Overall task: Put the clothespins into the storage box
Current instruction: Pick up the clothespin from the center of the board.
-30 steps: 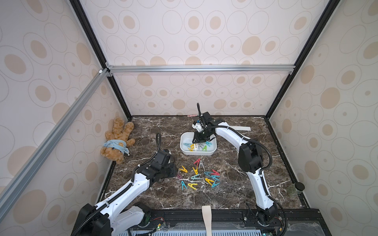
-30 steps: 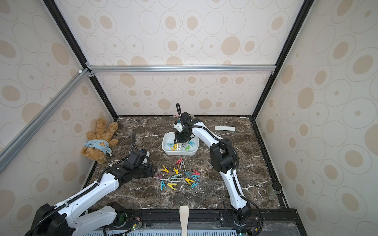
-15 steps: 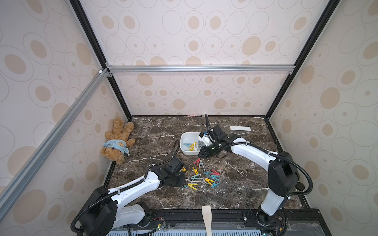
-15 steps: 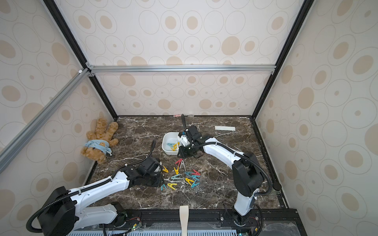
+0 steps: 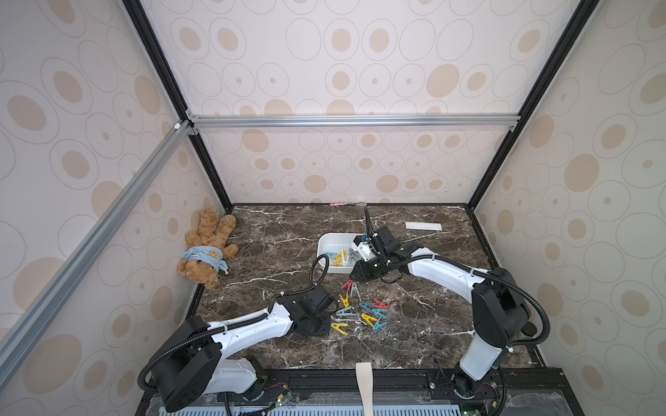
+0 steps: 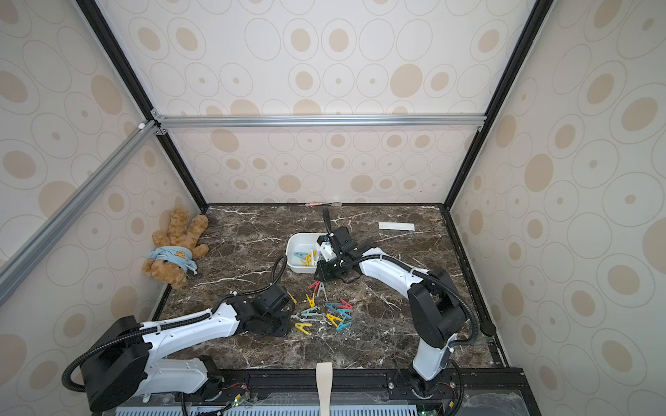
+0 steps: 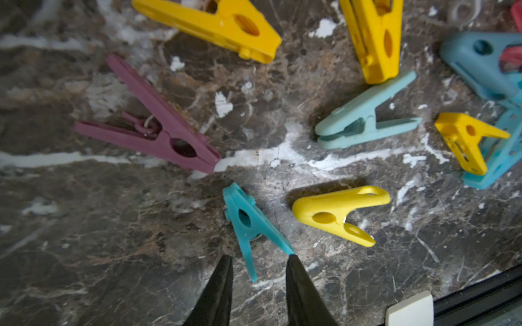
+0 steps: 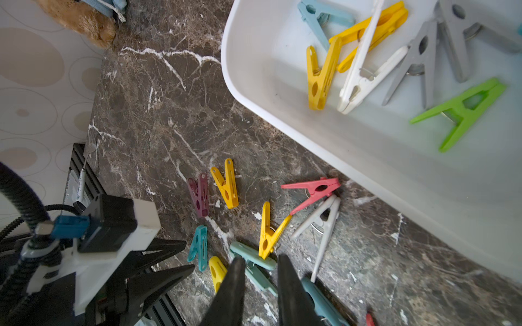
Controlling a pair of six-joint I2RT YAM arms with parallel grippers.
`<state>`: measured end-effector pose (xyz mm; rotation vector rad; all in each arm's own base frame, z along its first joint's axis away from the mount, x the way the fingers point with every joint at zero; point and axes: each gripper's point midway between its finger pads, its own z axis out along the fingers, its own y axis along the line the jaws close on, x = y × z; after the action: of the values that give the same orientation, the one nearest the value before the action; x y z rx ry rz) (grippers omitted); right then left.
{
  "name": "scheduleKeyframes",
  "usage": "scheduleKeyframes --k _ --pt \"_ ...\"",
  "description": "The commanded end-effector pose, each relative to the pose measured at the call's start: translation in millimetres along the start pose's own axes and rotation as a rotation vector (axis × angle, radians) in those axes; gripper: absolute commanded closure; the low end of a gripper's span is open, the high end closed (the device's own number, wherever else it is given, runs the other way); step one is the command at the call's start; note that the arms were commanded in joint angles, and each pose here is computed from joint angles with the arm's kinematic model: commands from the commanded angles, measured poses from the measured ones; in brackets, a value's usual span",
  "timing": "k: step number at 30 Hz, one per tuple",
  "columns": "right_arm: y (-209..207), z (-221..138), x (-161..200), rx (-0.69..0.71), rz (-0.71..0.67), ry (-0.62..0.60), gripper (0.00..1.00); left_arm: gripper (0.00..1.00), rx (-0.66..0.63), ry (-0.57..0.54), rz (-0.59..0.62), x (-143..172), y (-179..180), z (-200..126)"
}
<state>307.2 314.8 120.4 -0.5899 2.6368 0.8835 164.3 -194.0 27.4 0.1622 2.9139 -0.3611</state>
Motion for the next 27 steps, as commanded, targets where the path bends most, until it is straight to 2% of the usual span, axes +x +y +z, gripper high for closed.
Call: scheduleKeyframes --k 1,11,23,27 --pt "5.0 -8.3 -4.8 -0.004 -0.019 -0.029 0.76 0.68 -0.045 0.0 -0.023 2.3 9.2 6.8" --pt "2.1 -3.2 -0.9 -0.01 -0.002 -0.031 0.77 0.77 -0.081 0.022 -0.013 5.0 14.0 20.0" --pt "4.2 -3.8 -3.9 -0.015 -0.005 -0.033 0.77 1.0 -0.11 0.036 0.0 8.0 17.8 13.1" --pt "3.0 -2.6 -3.7 -0.011 -0.006 -0.031 0.77 1.0 -0.105 0.018 0.004 3.7 15.6 4.5"
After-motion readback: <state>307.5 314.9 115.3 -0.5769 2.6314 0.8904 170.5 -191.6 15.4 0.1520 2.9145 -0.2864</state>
